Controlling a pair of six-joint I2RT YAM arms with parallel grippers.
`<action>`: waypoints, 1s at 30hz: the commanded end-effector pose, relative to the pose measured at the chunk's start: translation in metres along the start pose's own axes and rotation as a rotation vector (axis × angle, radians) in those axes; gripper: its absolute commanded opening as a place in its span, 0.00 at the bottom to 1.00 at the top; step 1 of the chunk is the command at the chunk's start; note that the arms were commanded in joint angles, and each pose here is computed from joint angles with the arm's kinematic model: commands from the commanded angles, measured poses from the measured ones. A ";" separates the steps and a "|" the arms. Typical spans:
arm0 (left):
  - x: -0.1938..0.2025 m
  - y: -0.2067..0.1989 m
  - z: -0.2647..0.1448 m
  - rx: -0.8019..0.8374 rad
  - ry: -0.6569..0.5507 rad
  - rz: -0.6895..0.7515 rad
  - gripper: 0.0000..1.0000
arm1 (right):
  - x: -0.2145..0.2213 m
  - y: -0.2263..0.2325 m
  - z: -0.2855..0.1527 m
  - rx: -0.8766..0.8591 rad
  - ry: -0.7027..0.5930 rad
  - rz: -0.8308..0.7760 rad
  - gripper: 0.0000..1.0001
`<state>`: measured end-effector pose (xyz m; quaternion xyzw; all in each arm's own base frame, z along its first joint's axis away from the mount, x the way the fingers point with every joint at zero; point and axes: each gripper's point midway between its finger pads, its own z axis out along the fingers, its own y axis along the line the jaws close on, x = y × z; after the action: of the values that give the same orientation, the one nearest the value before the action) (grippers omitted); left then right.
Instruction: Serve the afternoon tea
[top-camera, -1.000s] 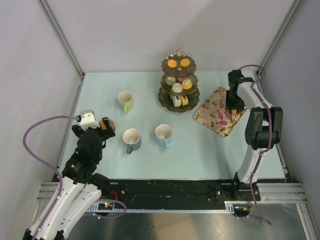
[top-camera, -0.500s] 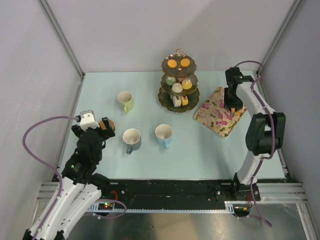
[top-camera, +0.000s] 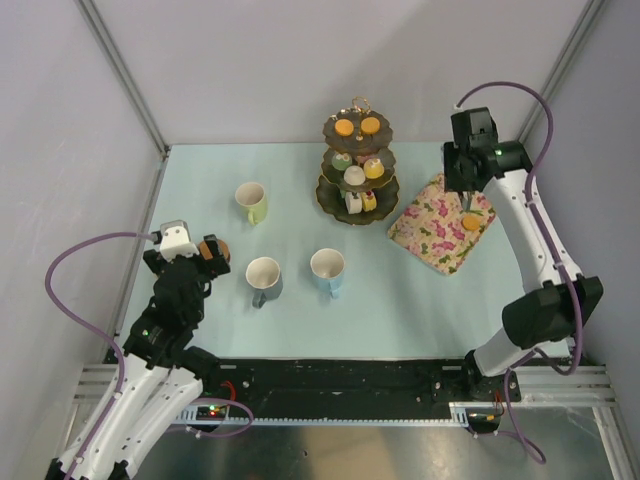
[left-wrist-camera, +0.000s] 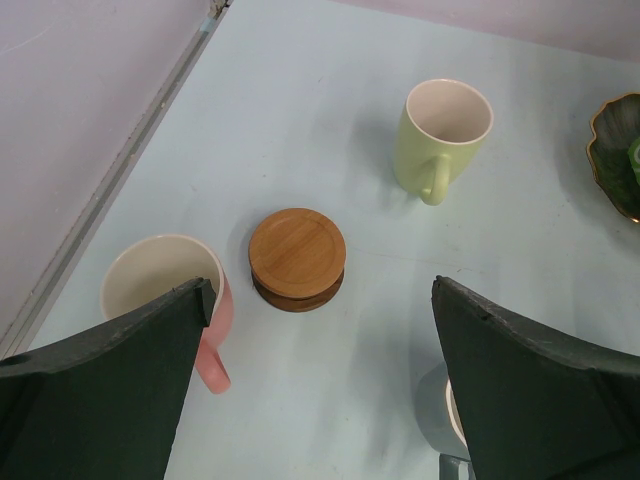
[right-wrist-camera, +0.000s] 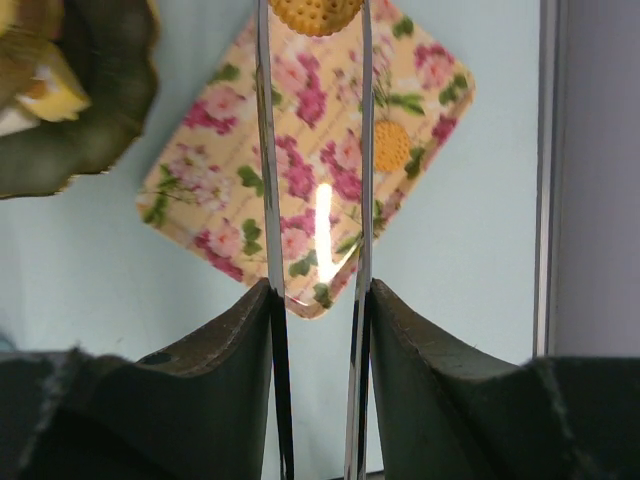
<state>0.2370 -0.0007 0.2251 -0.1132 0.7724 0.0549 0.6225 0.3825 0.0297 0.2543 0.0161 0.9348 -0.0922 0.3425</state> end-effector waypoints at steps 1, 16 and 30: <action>-0.004 -0.003 0.001 0.011 -0.021 0.001 0.98 | -0.040 0.013 -0.065 -0.060 -0.204 -0.052 0.41; -0.005 -0.002 0.000 0.012 -0.027 -0.004 0.98 | -0.073 0.102 -0.148 -0.340 -0.439 -0.222 0.43; -0.007 -0.001 -0.001 0.010 -0.036 -0.008 0.98 | -0.078 0.152 -0.125 -0.413 -0.401 -0.279 0.43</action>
<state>0.2357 -0.0002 0.2275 -0.1151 0.7690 0.0523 0.6266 0.3672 0.1897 0.3453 -0.1975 0.8652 0.0277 0.4601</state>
